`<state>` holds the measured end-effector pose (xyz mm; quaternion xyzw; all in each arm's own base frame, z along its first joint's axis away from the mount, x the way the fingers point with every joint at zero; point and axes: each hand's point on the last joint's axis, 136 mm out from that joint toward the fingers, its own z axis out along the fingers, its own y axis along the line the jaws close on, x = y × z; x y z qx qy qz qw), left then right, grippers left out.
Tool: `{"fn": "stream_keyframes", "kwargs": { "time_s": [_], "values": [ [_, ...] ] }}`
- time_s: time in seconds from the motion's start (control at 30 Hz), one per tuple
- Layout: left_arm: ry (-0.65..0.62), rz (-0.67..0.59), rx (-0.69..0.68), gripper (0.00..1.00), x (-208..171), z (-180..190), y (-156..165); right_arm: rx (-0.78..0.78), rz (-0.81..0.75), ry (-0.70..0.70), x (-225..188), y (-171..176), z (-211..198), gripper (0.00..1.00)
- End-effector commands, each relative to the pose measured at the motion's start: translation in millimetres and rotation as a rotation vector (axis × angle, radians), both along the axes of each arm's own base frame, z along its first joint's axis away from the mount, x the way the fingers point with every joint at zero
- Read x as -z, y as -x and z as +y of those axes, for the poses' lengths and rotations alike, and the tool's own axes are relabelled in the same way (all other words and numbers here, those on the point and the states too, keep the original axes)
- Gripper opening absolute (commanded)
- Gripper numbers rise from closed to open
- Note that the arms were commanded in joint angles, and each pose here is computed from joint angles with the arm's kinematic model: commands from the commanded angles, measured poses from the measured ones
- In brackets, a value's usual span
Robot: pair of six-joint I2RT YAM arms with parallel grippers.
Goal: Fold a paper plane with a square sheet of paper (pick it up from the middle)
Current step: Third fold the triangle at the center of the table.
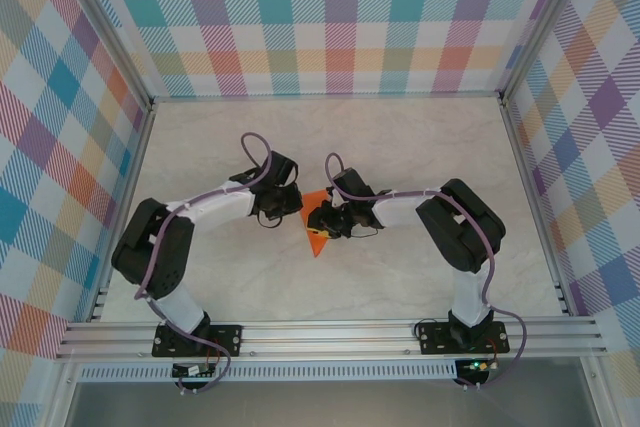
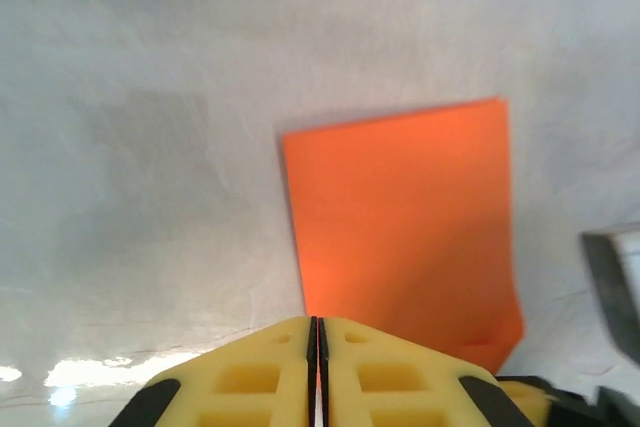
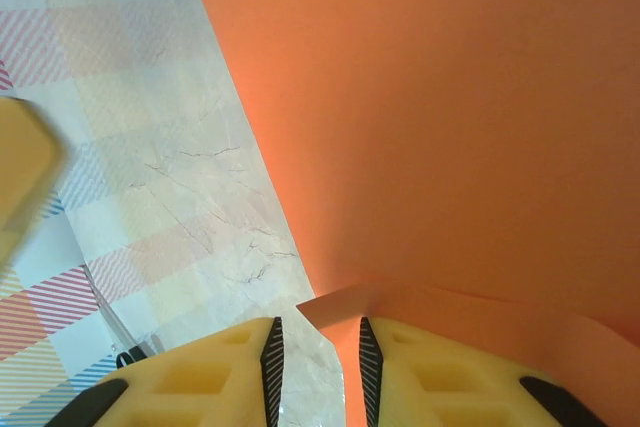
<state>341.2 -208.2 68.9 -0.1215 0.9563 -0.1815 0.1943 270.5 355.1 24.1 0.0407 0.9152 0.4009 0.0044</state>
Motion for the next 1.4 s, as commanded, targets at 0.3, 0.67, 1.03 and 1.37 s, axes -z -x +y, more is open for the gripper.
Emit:
{"fn": "stream_keyframes", "kwargs": {
  "time_s": [0.3,0.67,1.03,1.37],
  "values": [
    [0.039,0.023,-0.078,0.13,-4.0,31.6,25.4,0.024,0.047,0.11,31.3,9.0,-16.4,0.21],
    [0.149,0.035,0.032,0.13,-0.5,2.8,29.6,-0.008,0.02,0.106,29.7,10.1,-15.8,0.1],
    [0.166,0.067,0.072,0.13,25.0,-22.8,3.7,-0.042,-0.028,0.067,19.7,7.5,-9.7,0.1],
    [0.133,0.124,0.078,0.11,47.9,-23.0,8.7,-0.057,-0.041,0.05,16.4,6.1,-6.2,0.1]
  ]
}}
